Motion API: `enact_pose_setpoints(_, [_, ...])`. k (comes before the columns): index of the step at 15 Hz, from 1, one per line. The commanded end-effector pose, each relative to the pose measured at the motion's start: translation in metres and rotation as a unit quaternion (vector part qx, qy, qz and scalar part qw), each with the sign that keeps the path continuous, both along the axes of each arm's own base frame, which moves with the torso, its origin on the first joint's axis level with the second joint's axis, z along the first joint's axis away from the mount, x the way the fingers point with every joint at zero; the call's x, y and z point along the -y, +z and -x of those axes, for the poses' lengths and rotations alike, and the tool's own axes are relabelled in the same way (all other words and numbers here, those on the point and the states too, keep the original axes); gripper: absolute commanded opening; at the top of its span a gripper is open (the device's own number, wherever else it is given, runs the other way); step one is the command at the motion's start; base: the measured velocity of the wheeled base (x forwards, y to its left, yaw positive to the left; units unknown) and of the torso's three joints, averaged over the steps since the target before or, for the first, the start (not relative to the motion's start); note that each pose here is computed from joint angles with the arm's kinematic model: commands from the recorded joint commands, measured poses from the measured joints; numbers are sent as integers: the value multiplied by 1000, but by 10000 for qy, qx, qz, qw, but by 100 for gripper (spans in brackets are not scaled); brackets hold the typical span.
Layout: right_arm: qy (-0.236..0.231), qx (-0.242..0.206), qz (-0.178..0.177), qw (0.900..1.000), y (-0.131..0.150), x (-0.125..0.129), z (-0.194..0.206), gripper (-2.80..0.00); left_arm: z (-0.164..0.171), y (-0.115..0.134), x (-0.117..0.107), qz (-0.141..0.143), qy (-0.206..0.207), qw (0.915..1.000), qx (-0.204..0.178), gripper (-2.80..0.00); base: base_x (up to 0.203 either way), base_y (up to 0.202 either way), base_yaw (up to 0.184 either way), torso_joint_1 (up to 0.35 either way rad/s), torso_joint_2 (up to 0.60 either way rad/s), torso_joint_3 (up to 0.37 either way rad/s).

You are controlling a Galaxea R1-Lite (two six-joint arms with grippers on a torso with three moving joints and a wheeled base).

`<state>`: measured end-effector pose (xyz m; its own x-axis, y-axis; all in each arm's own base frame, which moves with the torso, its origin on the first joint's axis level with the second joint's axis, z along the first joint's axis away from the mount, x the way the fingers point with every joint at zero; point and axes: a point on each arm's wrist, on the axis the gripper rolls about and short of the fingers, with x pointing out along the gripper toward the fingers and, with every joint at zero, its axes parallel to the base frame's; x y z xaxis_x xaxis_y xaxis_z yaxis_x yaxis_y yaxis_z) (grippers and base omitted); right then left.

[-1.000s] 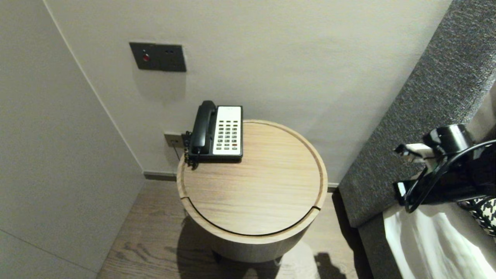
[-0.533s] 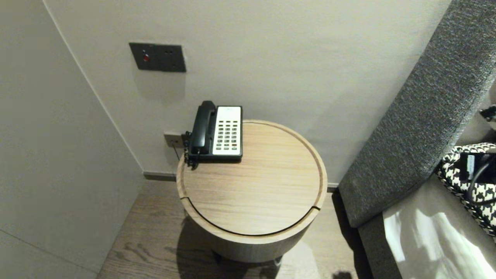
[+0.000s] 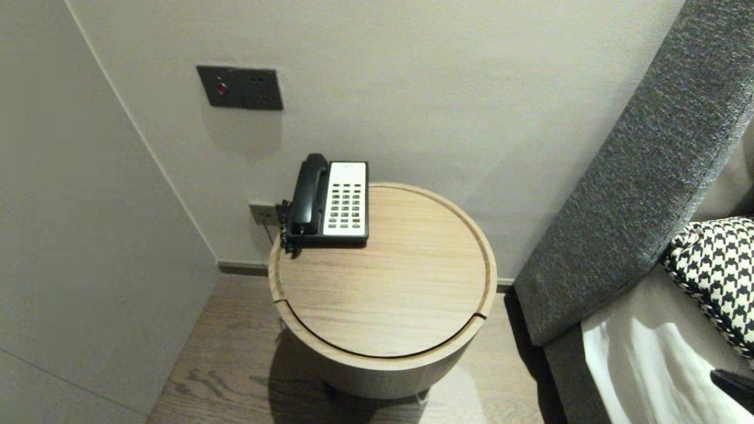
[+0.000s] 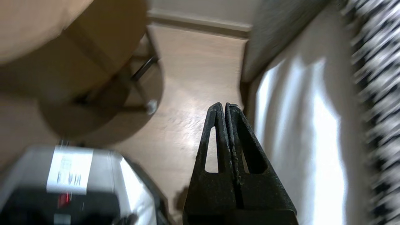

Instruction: Open the nightstand drawer

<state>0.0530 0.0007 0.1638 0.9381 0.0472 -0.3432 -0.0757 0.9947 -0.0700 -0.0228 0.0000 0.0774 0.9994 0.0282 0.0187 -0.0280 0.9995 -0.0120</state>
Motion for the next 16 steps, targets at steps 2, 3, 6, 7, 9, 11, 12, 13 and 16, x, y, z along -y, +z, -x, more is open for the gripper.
enact_pose_setpoints(2, [526, 256, 240, 9980, -48, -2, 37, -280, 0, 0, 0, 3, 5, 10000, 22, -280, 0, 0, 0, 0, 0, 0])
enact_pose_setpoints(3, [722, 291, 301, 9965, -57, -2, 42, -280, 0, 0, 0, 3, 5, 10000, 29, -280, 0, 0, 0, 0, 0, 0])
enact_pose_setpoints(6, [938, 589, 331, 9933, -71, -1, 53, -280, 0, 0, 0, 2, 5, 10000, 29, -280, 0, 0, 0, 0, 0, 0])
enact_pose_setpoints(7, [877, 551, 341, 9940, -78, 0, 54, -280, 0, 0, 0, 3, 5, 10000, 22, -280, 0, 0, 0, 0, 0, 0])
enact_pose_setpoints(9, [747, 553, 286, 9953, -78, 0, 54, -280, 0, 0, 0, 2, 5, 10000, 29, -280, 0, 0, 0, 0, 0, 0])
enact_pose_setpoints(11, [461, 580, -121, 9972, -78, 1, 54, -280, 0, 0, 0, 3, 5, 10000, 22, -280, 0, 0, 0, 0, 0, 0])
enact_pose_setpoints(12, [268, 630, -254, 9973, -78, 2, 53, -280, 0, 0, 0, 3, 5, 10000, 20, -280, 0, 0, 0, 0, 0, 0])
enact_pose_setpoints(13, [229, 632, -288, 9973, -78, 2, 53, -280, 0, 0, 0, 3, 5, 10000, 27, -280, 0, 0, 0, 0, 0, 0])
enact_pose_setpoints(16, [110, 1013, -421, 9939, -76, 2, 51, -280, 0, 0, 0, 3, 5, 10000, 22, -280, 0, 0, 0, 0, 0, 0])
